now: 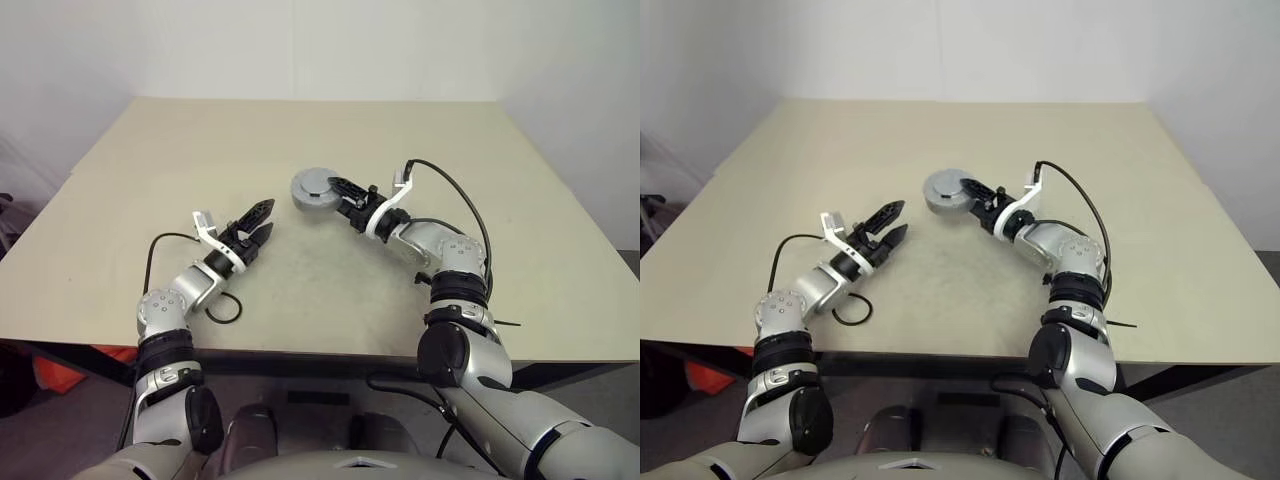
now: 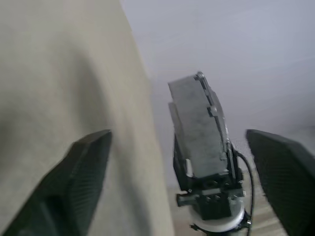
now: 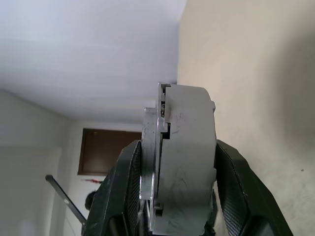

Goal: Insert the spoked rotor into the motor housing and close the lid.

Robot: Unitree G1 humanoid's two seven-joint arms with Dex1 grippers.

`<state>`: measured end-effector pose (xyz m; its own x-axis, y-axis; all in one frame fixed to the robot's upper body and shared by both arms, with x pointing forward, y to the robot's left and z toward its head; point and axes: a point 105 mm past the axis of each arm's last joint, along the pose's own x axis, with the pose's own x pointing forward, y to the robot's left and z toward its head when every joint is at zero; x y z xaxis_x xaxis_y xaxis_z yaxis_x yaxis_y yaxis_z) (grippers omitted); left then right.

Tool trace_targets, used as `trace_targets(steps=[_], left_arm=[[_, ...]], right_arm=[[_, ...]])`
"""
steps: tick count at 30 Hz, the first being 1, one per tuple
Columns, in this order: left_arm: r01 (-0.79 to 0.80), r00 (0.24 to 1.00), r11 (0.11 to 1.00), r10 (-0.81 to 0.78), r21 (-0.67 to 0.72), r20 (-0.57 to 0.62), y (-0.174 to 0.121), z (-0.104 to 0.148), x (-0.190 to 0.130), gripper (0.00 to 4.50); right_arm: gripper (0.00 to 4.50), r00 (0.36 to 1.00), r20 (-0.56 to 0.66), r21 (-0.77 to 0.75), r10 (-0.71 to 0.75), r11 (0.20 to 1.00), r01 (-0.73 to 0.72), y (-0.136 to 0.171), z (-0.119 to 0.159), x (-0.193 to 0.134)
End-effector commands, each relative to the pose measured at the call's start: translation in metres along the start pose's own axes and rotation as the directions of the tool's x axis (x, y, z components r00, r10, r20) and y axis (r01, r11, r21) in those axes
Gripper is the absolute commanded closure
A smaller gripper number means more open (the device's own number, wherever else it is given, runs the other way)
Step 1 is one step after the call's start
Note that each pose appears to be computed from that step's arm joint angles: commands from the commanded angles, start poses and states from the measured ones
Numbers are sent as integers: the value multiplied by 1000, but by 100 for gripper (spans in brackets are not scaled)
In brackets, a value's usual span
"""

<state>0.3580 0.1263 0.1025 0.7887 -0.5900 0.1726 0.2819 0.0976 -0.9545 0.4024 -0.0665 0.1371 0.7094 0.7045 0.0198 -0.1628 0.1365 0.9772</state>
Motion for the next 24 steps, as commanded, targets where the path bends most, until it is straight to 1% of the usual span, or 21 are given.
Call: trace_targets(steps=[1,6,9,14,19,23,24], left_arm=[[86,996,994,-87,-62,-19,-13,-4,4,2],[141,988,984,-146,-111,-39,-22,-13,17,2],[150,987,981,-155,-123,-34,-22,-12,26,2],[191,979,973,-199,-130,-52,-33,-14,44,2],[133,987,986,-141,-98,-80,-25,-18,59,2],[129,987,987,-137,-93,-85,-24,-20,66,2],[130,987,987,-138,-92,-84,-24,-20,67,39]], right_arm=[[242,992,0,-58,129,990,-128,36,5,0],[242,992,-32,-70,119,990,-121,34,-6,0],[242,991,-46,-76,124,989,-127,35,-11,-1],[242,992,-60,-88,113,989,-119,33,-17,-3],[242,992,-51,-94,111,989,-116,33,-16,-3],[242,993,-47,-102,113,988,-117,34,-16,-3],[242,993,-46,-103,113,988,-117,34,-16,-4]])
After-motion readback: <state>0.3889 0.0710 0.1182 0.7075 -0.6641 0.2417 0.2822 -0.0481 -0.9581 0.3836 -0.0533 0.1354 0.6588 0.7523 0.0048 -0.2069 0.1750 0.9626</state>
